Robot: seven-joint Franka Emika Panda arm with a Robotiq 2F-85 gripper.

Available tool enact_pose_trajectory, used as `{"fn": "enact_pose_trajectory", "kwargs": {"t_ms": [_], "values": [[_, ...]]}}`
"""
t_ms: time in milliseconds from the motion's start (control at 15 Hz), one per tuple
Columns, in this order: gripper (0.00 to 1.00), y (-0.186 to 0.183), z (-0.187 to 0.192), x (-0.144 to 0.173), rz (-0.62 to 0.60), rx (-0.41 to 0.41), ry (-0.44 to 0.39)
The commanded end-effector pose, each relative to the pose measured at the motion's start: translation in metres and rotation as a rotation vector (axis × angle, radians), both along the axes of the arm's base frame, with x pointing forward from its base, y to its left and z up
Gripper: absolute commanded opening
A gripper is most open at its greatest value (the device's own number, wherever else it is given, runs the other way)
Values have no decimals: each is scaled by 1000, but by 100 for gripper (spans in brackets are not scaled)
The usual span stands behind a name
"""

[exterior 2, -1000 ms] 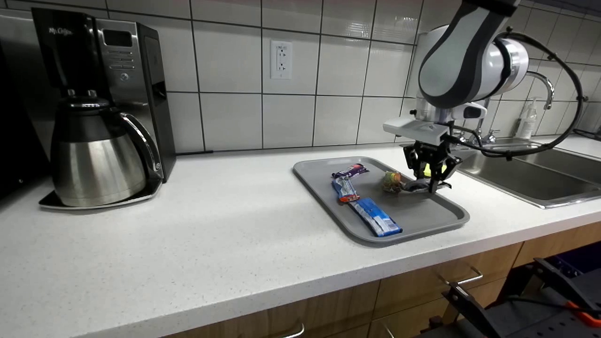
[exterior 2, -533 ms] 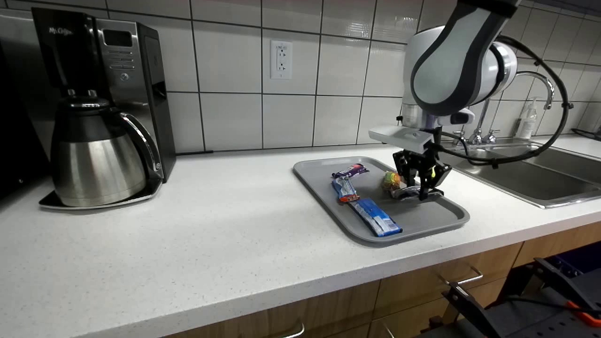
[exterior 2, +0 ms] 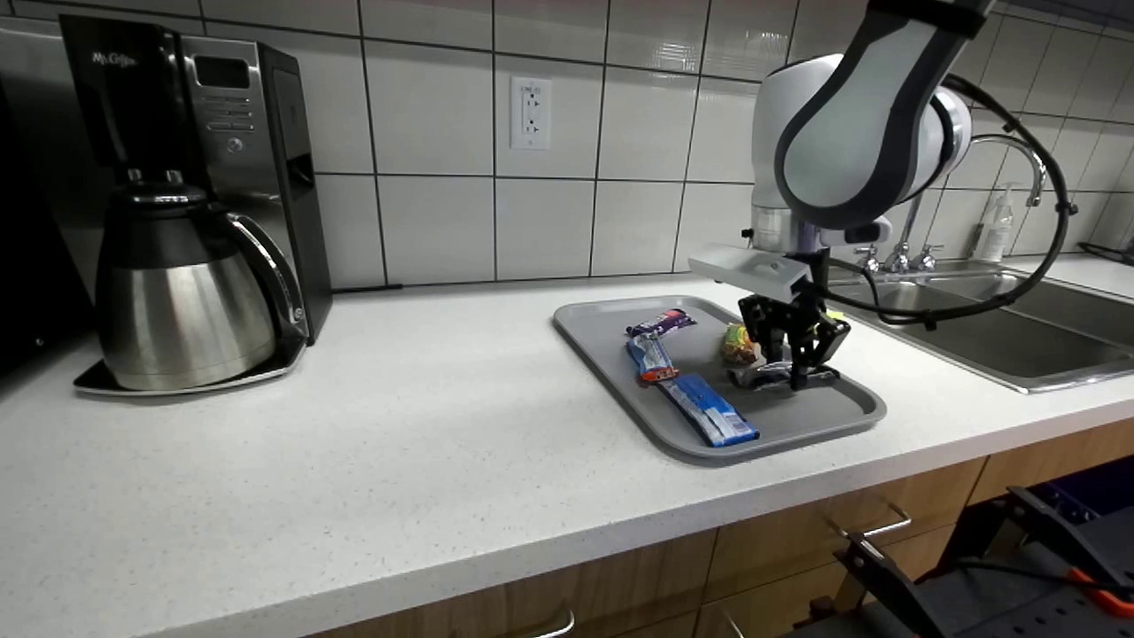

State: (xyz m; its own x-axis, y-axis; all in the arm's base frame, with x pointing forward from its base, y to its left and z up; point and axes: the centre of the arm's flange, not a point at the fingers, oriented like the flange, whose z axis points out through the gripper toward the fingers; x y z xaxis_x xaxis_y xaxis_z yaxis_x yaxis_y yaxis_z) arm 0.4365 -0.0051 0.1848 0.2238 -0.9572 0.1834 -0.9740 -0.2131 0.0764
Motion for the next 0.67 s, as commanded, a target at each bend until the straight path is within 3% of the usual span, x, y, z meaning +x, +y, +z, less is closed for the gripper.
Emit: {"fn": "enact_pose_trajectory", "kwargs": {"t_ms": [0, 333, 600], "values": [[65, 4, 7, -8, -5, -26, 10], [100, 4, 21, -16, 44, -8, 20], [100, 2, 40, -22, 93, 15, 8]]}}
